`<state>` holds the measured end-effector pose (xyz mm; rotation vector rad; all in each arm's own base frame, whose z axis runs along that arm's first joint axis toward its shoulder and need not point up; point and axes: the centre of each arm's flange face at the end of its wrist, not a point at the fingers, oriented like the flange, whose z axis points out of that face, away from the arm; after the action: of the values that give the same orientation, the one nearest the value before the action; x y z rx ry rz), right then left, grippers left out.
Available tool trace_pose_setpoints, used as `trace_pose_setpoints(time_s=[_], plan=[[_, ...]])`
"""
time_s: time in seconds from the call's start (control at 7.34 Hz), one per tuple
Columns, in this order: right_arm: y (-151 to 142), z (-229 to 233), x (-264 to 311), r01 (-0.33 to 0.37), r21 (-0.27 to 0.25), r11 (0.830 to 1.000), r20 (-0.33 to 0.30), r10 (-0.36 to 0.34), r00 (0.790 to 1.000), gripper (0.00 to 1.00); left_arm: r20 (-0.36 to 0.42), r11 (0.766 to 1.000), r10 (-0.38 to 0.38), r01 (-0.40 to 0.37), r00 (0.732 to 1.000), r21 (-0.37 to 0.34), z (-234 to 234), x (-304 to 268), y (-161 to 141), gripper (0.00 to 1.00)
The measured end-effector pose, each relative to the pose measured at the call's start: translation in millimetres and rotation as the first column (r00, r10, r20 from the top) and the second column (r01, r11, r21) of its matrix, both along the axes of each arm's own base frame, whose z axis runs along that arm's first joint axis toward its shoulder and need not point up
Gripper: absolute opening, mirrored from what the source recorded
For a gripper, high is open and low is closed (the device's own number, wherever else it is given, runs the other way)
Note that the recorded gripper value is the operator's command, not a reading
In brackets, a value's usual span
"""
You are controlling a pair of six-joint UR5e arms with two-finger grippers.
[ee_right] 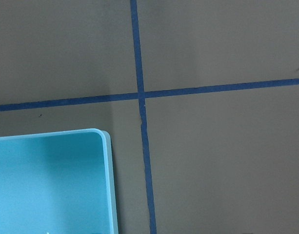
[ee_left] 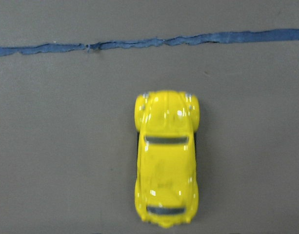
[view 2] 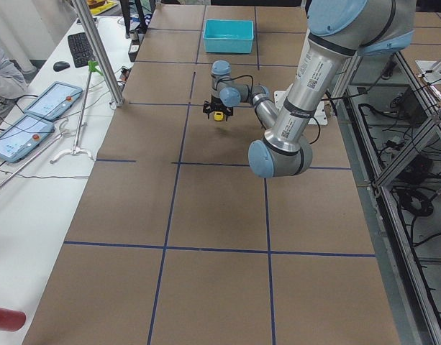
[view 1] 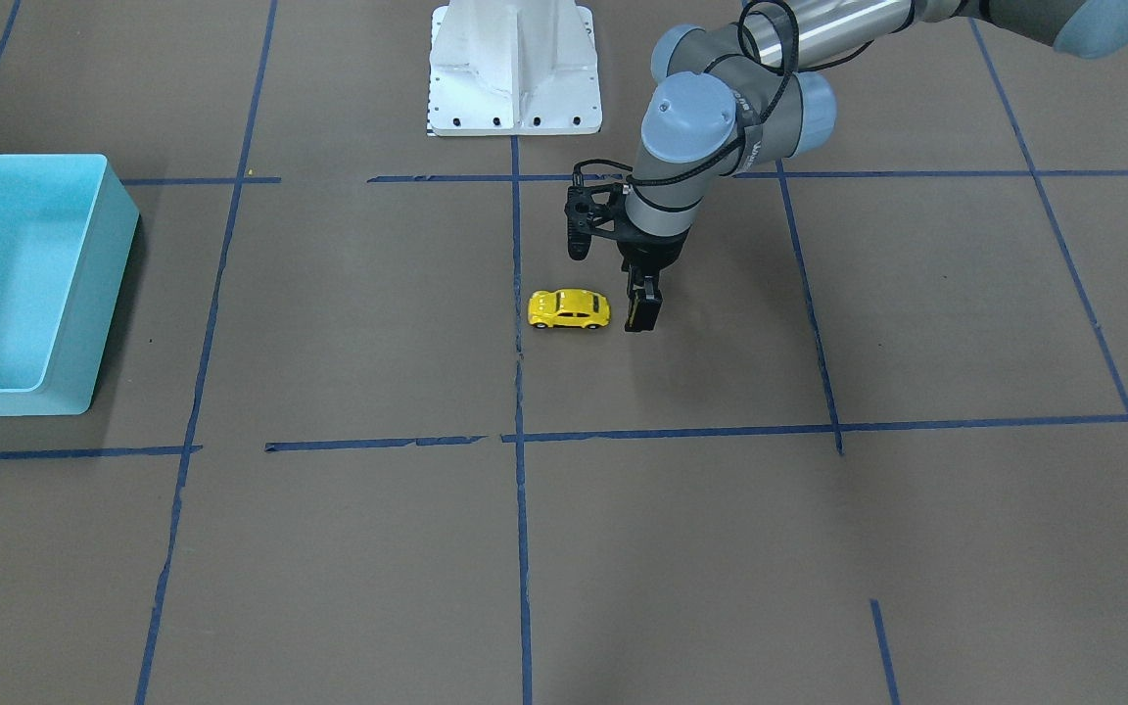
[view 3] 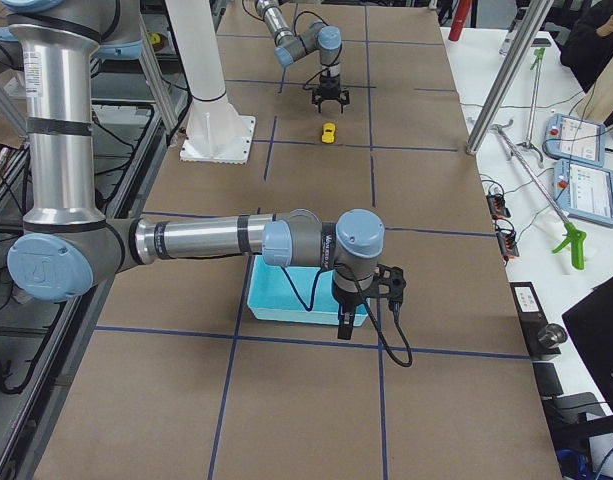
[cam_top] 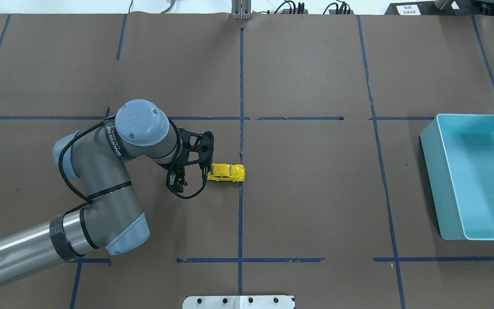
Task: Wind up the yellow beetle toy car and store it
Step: 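Release the car with the left gripper so it rolls toward the bin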
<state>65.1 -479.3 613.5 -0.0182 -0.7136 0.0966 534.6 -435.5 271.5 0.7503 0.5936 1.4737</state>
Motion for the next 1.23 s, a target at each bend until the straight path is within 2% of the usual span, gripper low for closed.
trace_pose_setpoints(time_s=[0.82,1.09,1.23], plan=[[-2,-2,-1,0.000,0.002,1.000,-0.001,0.000,1.000,1.00,0.000,1.000,0.003,-0.003,1.000,0.005,0,0,0,1.00],[-14,-14,-6,0.012,0.029,1.000,-0.004,-0.012,1.000,1.00,-0.002,1.000,-0.009,0.009,1.000,0.008,-2,-7,-6,1.00],[-20,-26,-12,0.026,0.058,0.998,-0.007,-0.025,1.000,1.00,0.001,0.999,-0.036,0.036,0.999,0.007,-4,-22,-20,1.00]])
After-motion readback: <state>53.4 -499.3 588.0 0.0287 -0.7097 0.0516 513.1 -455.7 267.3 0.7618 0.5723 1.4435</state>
